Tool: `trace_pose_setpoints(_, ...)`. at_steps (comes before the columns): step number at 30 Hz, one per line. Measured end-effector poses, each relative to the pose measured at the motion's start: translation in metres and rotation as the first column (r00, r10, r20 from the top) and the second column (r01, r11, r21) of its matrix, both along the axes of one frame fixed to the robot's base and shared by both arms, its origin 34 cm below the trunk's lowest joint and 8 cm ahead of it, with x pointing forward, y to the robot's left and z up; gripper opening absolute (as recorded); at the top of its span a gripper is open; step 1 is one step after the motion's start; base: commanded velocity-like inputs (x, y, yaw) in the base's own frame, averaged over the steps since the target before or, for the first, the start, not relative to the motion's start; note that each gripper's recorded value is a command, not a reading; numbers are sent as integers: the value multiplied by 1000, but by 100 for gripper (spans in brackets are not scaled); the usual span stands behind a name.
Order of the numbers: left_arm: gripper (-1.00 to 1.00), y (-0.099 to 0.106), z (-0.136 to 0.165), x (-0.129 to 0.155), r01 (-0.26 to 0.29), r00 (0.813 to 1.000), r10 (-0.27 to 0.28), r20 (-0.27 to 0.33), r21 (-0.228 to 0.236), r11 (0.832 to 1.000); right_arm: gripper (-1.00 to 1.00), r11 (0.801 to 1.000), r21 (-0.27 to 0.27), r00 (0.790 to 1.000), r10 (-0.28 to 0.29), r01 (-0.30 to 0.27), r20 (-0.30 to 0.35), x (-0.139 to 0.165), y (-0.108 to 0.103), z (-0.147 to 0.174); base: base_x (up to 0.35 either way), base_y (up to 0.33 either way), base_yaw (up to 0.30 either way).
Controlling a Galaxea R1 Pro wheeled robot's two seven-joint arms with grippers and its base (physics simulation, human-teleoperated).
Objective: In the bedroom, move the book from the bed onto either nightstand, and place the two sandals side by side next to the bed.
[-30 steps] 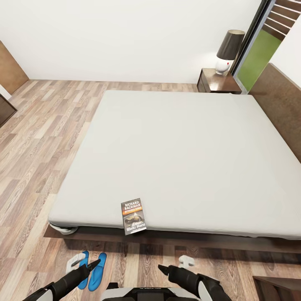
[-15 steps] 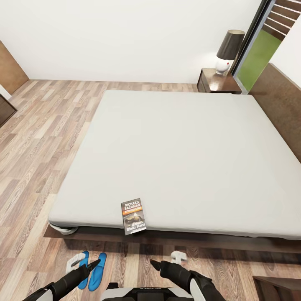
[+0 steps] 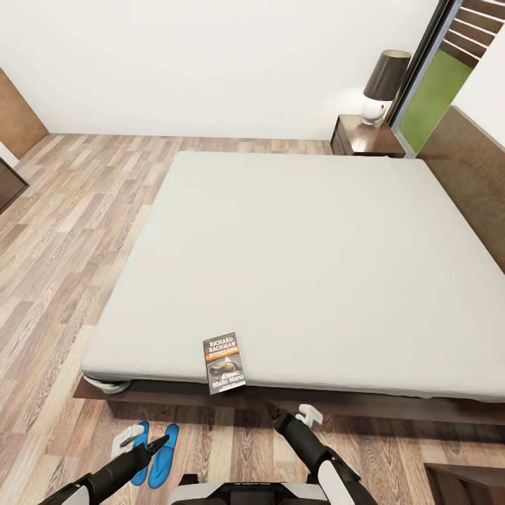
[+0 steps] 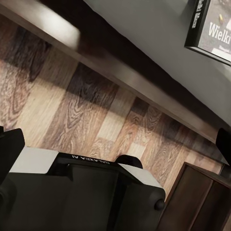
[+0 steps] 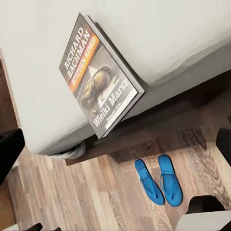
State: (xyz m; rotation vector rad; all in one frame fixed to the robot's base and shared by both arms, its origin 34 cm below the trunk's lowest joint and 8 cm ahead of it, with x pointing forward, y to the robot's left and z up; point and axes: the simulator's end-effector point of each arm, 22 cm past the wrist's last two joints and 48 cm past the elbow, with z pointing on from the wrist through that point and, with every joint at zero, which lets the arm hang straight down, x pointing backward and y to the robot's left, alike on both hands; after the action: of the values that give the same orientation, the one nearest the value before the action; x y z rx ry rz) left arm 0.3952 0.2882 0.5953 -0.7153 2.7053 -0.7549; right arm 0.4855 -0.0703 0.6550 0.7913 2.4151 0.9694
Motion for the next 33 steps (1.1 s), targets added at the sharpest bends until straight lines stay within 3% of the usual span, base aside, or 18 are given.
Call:
trace_pose_setpoints(5, 100, -1, 0, 0, 0, 1000, 0, 0, -1, 1000, 100, 1000, 27, 1000, -12, 12, -1, 1, 5, 3, 0, 0, 0)
trace_pose_setpoints(8, 100, -1, 0, 0, 0, 1000, 0, 0, -2, 1000, 100, 993, 90, 997, -72, 72, 6, 9, 7, 12, 0, 0, 0)
trace_pose_setpoints(10, 100, -1, 0, 0, 0, 1000, 0, 0, -2, 1000, 100, 988, 133, 996, -86, 82, 24, 13, 12, 19, 0, 0, 0)
trace_pose_setpoints(17, 100, -1, 0, -1, 1, 1000, -1, -1, -2, 1000, 100, 974, 225, 1000, 2, -8, 27, 1, 50, 34, 0, 0, 0)
trace_pose_setpoints(24, 100, -1, 0, 0, 0, 1000, 0, -1, -2, 1000, 100, 971, 236, 999, 21, -26, 24, -2, 55, 36, 0, 0, 0)
trace_pose_setpoints(28, 100, -1, 0, -1, 0, 1000, 0, -1, -2, 1000, 100, 962, 270, 999, 50, -44, -16, -11, 63, 36, 0, 0, 0)
trace_pose_setpoints(33, 100, -1, 0, 0, 0, 1000, 0, -1, -2, 1000, 100, 961, 273, 998, 55, -46, -26, -13, 63, 35, 0, 0, 0)
